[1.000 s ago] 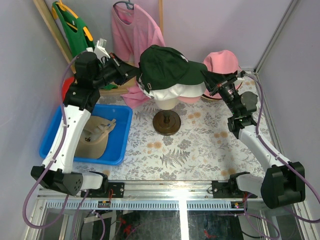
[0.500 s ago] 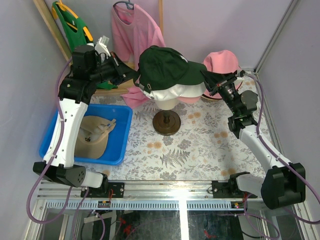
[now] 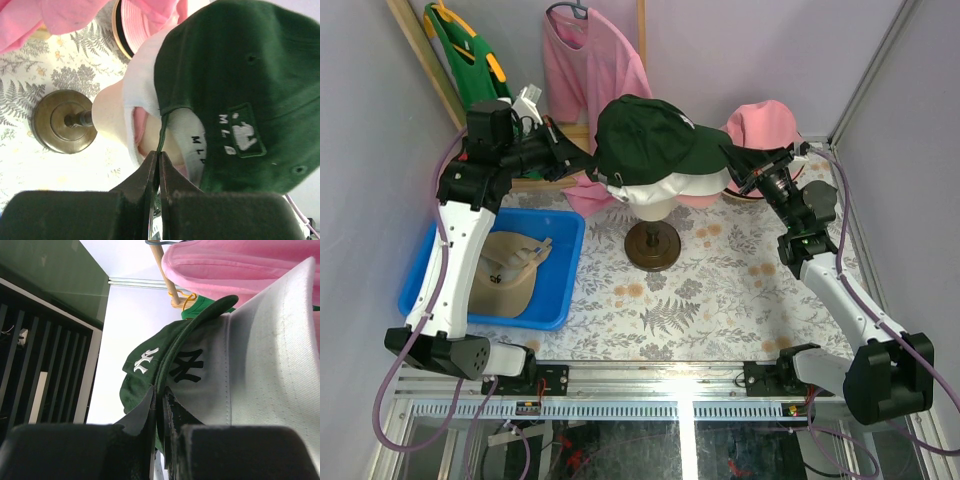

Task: Stack the hats
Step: Stack the hat on the hat.

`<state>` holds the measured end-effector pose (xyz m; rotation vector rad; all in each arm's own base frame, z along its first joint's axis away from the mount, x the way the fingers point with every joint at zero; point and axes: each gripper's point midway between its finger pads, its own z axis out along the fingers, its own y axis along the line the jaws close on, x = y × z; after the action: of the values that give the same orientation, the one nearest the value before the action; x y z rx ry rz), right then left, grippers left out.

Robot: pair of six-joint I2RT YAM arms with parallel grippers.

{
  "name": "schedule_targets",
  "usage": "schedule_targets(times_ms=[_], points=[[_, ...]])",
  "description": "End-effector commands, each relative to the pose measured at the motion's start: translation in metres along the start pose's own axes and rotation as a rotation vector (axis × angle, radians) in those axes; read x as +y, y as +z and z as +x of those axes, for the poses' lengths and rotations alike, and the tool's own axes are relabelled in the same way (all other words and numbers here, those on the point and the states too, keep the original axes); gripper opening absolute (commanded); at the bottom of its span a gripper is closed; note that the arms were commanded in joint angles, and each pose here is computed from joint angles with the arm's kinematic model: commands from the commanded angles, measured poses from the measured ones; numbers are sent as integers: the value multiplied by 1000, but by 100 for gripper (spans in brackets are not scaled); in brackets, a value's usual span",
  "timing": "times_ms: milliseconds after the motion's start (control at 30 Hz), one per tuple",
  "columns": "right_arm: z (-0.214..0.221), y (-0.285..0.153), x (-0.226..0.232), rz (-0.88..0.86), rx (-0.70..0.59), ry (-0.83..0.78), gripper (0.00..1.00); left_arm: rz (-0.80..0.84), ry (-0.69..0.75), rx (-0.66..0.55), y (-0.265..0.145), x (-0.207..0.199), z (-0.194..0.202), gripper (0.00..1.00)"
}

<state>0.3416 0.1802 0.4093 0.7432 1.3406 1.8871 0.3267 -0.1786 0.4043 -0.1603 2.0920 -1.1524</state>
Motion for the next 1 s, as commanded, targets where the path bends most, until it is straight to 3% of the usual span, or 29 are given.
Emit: schedule_targets(times_ms=[0,267,967], points=[[7,-5,4,13,37,-39,0,35,-19,70,-6,1,21,0],[0,-14,-15,46,30,-35,0,19,-59,91,1,18,34,0],[-16,-32,-76,195,16,-20,0,165,-124,81,-2,-7,35,0]])
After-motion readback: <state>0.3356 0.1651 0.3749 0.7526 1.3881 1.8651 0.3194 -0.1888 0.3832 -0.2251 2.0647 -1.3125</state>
